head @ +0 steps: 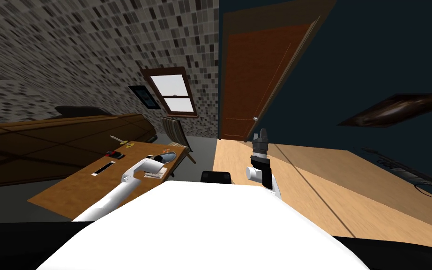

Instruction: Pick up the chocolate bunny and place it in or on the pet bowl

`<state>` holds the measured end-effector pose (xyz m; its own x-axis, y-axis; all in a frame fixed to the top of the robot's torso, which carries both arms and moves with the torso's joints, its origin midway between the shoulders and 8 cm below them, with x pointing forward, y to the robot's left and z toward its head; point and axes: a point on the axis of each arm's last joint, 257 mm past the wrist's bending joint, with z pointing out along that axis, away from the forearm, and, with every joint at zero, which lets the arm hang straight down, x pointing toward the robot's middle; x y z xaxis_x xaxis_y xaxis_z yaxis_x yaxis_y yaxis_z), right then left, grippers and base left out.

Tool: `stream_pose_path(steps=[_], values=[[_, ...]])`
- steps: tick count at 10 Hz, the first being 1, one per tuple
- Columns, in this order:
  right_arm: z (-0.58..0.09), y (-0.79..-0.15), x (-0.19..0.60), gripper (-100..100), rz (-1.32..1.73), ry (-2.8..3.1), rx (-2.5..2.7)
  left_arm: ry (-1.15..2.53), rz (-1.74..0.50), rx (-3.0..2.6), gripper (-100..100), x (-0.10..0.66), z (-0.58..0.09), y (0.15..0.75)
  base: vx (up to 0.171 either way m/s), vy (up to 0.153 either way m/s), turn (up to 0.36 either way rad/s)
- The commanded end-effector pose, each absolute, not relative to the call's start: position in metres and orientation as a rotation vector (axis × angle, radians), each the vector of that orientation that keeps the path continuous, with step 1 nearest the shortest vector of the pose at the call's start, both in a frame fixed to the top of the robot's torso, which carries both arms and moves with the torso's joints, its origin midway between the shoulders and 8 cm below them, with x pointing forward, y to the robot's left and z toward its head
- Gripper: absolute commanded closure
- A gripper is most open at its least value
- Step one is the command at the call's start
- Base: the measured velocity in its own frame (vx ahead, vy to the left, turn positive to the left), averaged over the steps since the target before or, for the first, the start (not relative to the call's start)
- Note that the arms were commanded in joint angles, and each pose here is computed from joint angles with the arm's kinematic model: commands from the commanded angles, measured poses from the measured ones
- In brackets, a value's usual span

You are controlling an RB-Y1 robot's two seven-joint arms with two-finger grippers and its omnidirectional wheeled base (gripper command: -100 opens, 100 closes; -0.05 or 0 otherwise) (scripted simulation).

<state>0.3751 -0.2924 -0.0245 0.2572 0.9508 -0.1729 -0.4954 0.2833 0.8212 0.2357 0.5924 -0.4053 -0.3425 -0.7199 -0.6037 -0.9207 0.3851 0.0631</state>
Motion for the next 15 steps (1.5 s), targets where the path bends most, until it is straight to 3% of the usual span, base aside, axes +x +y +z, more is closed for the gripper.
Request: stream_pose_path(steps=[1,9,10,14,15], values=[[-0.024,-0.292,0.375,0,1.106,0.767,0.724,2.152,0.544,-1.404,100,0.24,-0.396,0.59,0.041,0.156,-0.031],[-0.024,-0.292,0.375,0,1.106,0.767,0.724,2.082,0.519,-1.404,100,0.256,-0.359,0.583,0.077,0.156,-0.027],[-0.024,-0.292,0.375,0,1.106,0.767,0.724,2.077,0.52,-1.403,-100,0.257,-0.357,0.584,0.007,0.017,-0.002],[-0.024,-0.292,0.375,0,1.107,0.767,0.724,2.077,0.52,-1.403,-100,0.257,-0.357,0.584,0.001,0.002,0.0],[-0.024,-0.292,0.375,0,1.107,0.767,0.724,2.077,0.52,-1.403,0,0.257,-0.357,0.584,0.0,0.0,0.0]])
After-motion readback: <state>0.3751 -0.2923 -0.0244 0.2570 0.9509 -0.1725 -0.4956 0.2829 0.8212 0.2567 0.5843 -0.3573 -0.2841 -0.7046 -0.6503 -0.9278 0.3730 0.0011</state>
